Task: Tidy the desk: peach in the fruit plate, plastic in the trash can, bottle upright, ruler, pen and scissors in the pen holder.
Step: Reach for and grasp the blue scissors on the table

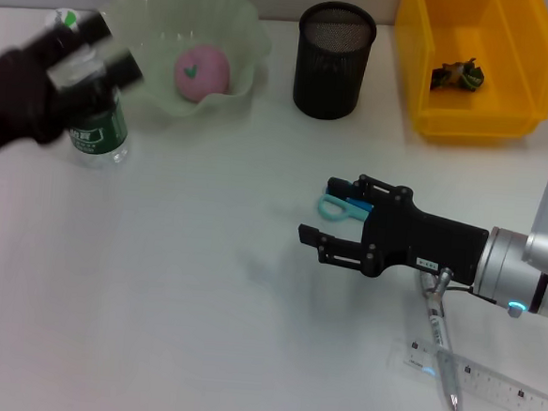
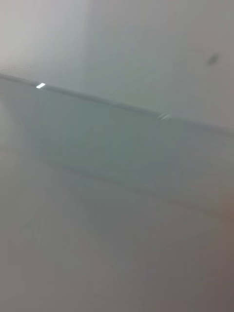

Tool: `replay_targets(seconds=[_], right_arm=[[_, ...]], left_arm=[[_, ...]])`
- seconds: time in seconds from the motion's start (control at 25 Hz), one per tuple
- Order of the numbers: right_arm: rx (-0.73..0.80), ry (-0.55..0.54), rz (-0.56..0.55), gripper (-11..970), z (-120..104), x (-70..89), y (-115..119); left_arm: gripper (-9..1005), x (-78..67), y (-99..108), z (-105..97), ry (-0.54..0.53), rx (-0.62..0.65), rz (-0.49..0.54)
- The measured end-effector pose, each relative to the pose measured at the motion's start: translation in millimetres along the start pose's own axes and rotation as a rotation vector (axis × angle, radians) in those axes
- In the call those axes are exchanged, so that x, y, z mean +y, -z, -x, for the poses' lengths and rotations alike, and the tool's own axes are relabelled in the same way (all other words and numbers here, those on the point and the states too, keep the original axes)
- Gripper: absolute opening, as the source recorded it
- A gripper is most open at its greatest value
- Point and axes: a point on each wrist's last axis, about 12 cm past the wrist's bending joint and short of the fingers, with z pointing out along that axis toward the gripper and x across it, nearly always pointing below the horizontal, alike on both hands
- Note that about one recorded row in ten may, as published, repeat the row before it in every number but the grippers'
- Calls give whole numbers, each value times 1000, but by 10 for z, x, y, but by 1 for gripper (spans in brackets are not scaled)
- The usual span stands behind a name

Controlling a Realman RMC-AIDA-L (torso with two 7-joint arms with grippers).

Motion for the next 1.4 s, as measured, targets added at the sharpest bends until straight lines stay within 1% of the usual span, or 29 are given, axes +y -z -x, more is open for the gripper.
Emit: replay_targets(seconds=[0.16, 0.24, 0.36, 0.44, 0.56, 0.68, 0.76, 0.8, 0.84, 0.88, 0.96, 1.08, 1.12, 1.16, 1.2, 1.24, 1.36, 1.4], right_arm=[[-32, -15, -2, 673, 26, 2, 25], [-46, -26, -4, 672, 41, -5, 40], [-58, -53, 4, 670, 62, -10, 54], [-68, -68, 11, 669, 83, -17, 67], [-80, -97, 12, 668, 117, -51, 114], [-88, -132, 10, 667, 176, -114, 172], [-92, -163, 20, 666, 247, -171, 223], [-94, -181, 22, 665, 284, -204, 256], [-93, -217, 29, 665, 375, -283, 342], [-93, -217, 29, 664, 375, -283, 342], [-76, -242, 44, 663, 477, -365, 429], [-12, -278, 68, 662, 637, -482, 506], [31, -290, 77, 661, 688, -517, 513], [83, -297, 84, 661, 737, -552, 511], [189, -311, 90, 660, 811, -606, 489], [189, -311, 90, 660, 811, -606, 489], [363, -305, 92, 659, 928, -689, 407], [460, -303, 78, 658, 994, -736, 359]], left_arm=[[832, -58, 23, -115, 2, 135, -66], [831, -99, 28, -209, -1, 214, -101], [831, -164, 12, -344, -23, 290, -139], [831, -192, -12, -444, -46, 334, -144], [830, -209, -51, -591, -66, 393, -124], [832, -224, -73, -677, -81, 434, -122], [832, -225, -82, -694, -90, 443, -125], [832, -228, -87, -702, -94, 446, -129], [832, -234, -95, -709, -96, 446, -133], [832, -239, -102, -715, -99, 445, -137], [832, -251, -124, -729, -100, 444, -145], [832, -260, -163, -742, -94, 441, -156], [832, -260, -170, -743, -98, 440, -159], [832, -261, -175, -743, -104, 439, -162], [832, -266, -190, -746, -116, 433, -169], [832, -266, -190, -746, -116, 433, -169], [832, -260, -241, -738, -127, 428, -181], [832, -258, -261, -736, -127, 428, -186]])
